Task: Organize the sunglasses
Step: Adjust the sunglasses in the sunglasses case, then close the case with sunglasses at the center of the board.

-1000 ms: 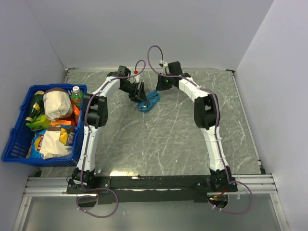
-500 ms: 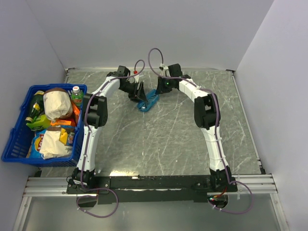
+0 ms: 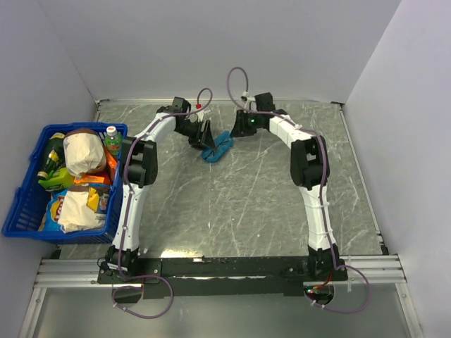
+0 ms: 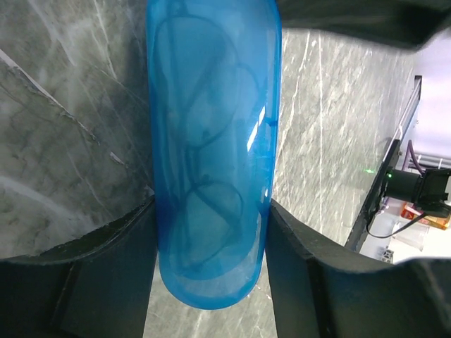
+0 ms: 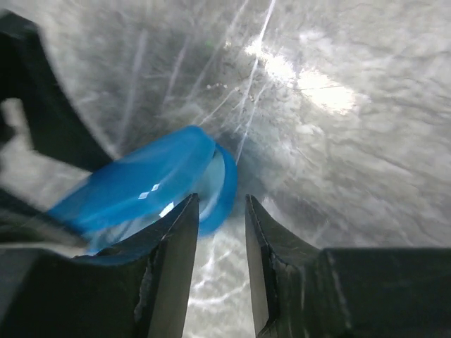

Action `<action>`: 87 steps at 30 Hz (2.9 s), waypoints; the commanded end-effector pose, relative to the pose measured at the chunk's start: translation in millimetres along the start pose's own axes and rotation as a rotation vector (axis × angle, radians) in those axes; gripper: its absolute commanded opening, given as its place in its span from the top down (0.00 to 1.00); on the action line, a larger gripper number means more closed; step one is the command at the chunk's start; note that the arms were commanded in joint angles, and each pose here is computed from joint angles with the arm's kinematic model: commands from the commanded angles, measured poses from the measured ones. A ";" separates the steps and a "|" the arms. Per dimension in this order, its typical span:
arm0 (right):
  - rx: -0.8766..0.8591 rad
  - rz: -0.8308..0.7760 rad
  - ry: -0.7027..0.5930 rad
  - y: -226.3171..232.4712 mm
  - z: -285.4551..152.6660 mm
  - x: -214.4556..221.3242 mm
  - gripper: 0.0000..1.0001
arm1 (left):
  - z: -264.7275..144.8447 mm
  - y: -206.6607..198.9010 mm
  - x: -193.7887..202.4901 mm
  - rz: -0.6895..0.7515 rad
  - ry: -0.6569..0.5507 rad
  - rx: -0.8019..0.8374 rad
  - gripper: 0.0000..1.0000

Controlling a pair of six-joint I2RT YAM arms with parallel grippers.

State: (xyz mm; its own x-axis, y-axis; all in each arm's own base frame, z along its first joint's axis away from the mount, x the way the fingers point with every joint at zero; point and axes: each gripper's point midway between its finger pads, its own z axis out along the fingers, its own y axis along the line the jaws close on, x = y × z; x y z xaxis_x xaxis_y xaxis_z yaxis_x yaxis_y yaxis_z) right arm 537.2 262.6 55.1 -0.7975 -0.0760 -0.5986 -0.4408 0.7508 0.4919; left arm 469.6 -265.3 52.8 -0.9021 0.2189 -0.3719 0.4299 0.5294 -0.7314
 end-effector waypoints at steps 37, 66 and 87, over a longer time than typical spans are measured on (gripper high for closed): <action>-0.278 0.428 0.010 44.1 -36.0 24.2 0.00 | 2.8 3.1 -0.2 0.042 -0.044 -0.274 0.39; -0.306 0.517 0.071 50.6 23.6 35.8 0.27 | 22.8 -5.0 11.2 0.018 -0.021 -0.240 0.37; -0.316 0.508 0.081 60.6 15.8 37.9 0.35 | 16.2 -21.2 2.9 0.047 -0.036 -0.213 0.25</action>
State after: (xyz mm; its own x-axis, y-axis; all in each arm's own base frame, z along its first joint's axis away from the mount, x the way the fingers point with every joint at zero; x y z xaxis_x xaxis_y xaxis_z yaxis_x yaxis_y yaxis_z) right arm 489.8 311.0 49.6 -0.9661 0.2102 -0.1496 -0.0384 0.4562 0.8891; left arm 466.0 -283.5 44.6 -0.8849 0.2025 -0.4194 0.4308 0.6980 -0.5720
